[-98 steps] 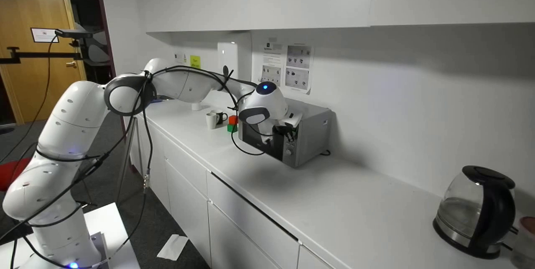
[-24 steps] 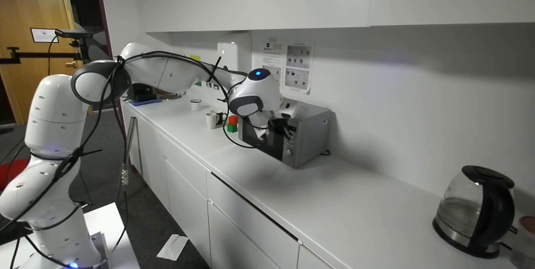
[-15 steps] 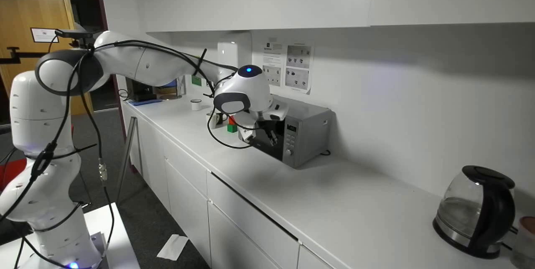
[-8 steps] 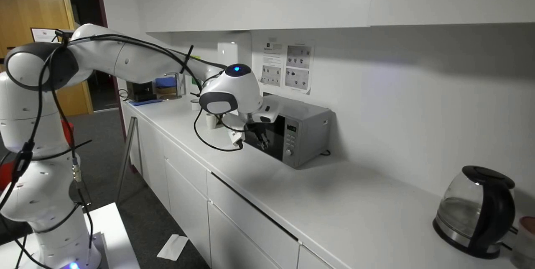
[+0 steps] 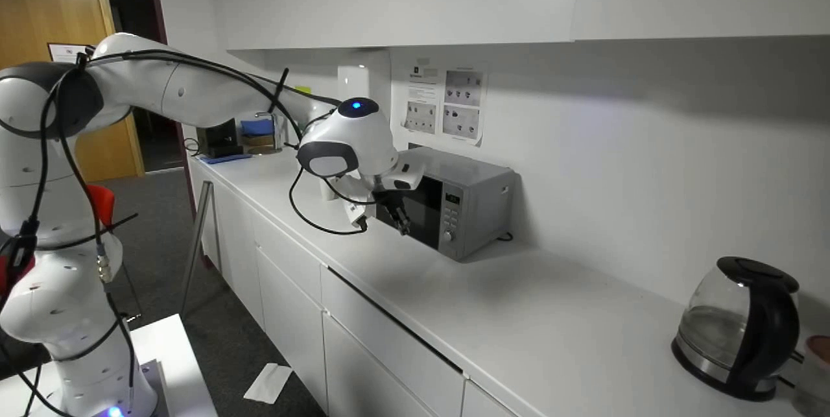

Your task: Press a button on the microwave

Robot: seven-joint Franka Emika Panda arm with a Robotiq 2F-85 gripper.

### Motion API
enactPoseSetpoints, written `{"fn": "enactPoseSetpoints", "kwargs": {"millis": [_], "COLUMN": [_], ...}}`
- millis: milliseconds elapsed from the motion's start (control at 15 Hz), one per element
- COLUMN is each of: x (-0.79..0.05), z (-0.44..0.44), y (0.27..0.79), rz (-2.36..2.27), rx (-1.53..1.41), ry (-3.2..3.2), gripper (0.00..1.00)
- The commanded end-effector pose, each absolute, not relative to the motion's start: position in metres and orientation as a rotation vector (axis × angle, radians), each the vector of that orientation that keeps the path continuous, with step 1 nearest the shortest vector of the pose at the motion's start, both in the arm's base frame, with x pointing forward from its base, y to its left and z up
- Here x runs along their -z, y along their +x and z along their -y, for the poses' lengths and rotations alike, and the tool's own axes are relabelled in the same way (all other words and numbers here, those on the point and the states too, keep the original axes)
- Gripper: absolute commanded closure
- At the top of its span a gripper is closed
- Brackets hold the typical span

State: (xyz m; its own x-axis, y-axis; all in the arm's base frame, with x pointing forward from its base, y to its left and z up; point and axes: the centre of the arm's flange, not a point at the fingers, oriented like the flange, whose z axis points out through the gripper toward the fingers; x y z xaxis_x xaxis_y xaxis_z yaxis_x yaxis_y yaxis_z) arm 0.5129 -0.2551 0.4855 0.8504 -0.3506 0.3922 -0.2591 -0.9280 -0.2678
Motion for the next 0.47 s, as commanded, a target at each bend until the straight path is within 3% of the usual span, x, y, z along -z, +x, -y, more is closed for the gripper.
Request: {"fn": "enactPoseSetpoints", "kwargs": {"millis": [0,400], "x": [-0.4854,-0.4847], "z": [0.2552,0.2551], "y": [0.5126,0.5119], "rz": [-0.471,-0.471], "rx": [0.655,0.653], "ry": [-2.822,-2.823], "gripper": [0.72,0.72]}}
